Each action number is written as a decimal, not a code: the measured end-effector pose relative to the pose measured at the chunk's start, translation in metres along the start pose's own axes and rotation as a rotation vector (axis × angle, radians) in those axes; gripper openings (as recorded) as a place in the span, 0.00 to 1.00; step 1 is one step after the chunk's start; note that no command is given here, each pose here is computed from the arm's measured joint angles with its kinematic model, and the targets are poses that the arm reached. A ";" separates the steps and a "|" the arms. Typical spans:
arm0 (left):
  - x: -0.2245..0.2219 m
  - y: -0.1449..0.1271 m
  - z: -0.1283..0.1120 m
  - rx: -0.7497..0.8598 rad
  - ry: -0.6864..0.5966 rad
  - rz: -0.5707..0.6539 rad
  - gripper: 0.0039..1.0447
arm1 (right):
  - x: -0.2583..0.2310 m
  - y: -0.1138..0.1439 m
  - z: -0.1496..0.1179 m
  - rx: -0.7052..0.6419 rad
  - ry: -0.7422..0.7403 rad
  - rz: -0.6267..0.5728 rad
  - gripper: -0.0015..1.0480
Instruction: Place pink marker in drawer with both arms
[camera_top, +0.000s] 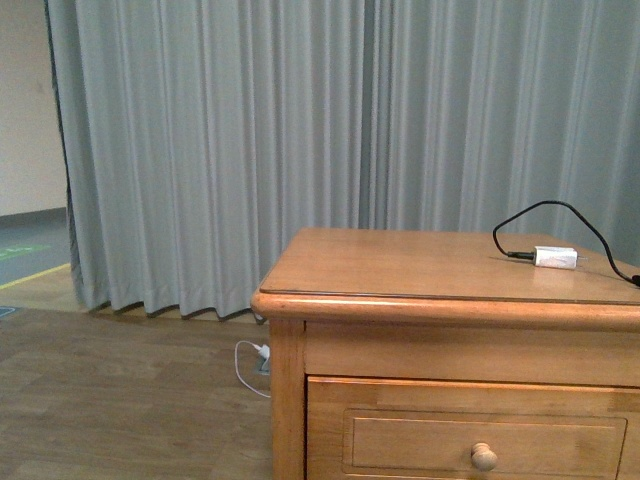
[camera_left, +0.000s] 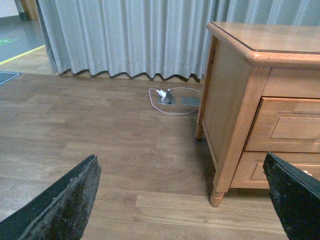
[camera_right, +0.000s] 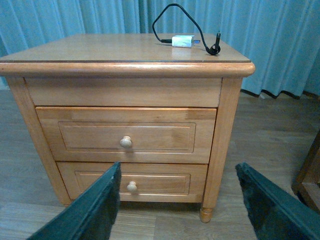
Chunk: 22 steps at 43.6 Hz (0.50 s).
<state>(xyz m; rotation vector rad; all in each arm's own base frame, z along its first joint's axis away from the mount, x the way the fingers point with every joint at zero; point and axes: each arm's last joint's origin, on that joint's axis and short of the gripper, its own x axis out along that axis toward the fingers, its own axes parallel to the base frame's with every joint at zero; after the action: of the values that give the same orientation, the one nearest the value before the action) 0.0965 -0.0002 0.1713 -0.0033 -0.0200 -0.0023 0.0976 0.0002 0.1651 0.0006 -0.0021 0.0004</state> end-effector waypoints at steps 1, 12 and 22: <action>0.000 0.000 0.000 0.000 0.000 0.000 0.94 | 0.000 0.000 0.000 0.000 0.000 0.000 0.74; 0.000 0.000 0.000 0.000 0.000 0.000 0.94 | 0.000 0.000 0.000 0.000 0.000 0.000 0.92; 0.000 0.000 0.000 0.000 0.000 0.000 0.94 | 0.000 0.000 0.000 0.000 0.000 0.000 0.92</action>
<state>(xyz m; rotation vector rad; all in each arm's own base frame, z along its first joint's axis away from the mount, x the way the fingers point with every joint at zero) 0.0965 -0.0002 0.1713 -0.0033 -0.0200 -0.0023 0.0976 0.0002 0.1651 0.0010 -0.0021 0.0004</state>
